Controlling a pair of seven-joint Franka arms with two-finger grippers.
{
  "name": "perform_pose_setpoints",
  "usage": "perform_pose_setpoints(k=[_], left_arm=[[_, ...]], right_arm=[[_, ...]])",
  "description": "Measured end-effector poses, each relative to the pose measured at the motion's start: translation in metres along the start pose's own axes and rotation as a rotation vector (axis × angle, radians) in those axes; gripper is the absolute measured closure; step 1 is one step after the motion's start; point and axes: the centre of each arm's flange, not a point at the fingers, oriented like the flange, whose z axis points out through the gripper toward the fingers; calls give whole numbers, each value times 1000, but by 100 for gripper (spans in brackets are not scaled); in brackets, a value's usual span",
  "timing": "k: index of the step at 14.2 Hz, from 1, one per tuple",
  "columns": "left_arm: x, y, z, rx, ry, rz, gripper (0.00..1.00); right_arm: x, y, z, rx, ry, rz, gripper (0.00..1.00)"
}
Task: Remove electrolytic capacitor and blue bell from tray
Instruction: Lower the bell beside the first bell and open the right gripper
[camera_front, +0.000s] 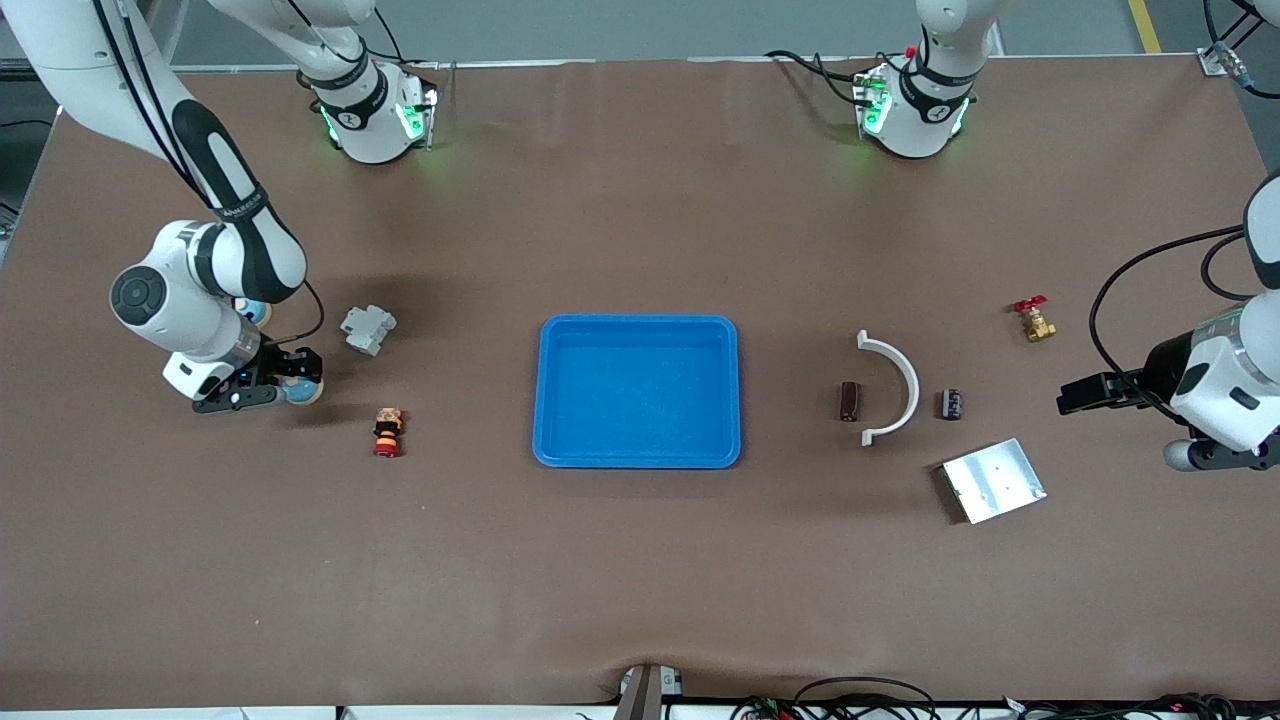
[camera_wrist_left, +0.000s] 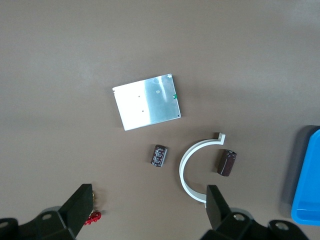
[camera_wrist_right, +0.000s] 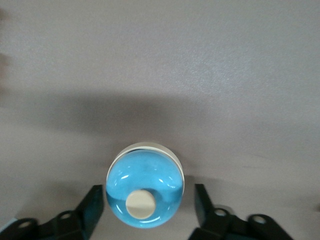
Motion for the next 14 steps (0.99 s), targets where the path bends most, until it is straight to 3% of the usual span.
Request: perform_pose_setpoints(k=[1,2,6,8,10,14], left_arm=[[1,3,3,7,-4,1,0],[2,8,6,9,-9,2,0],[4,15,12,7,-25,-35,0],[3,17,9,27,-18,-55,0],[-1,30,1,54,-2,-48,0],[-6,42,-10,59,12,-56,0]], right_arm=[[0,0,0,0,1,0,2],[0,0,0,0,1,0,0],[1,0,-1,1,-5,0,0],[5,1,-6,11,-37,0,0],[14,3,-26,21,-65,-2,0],[29,-6,-97,17,-45,54,0]])
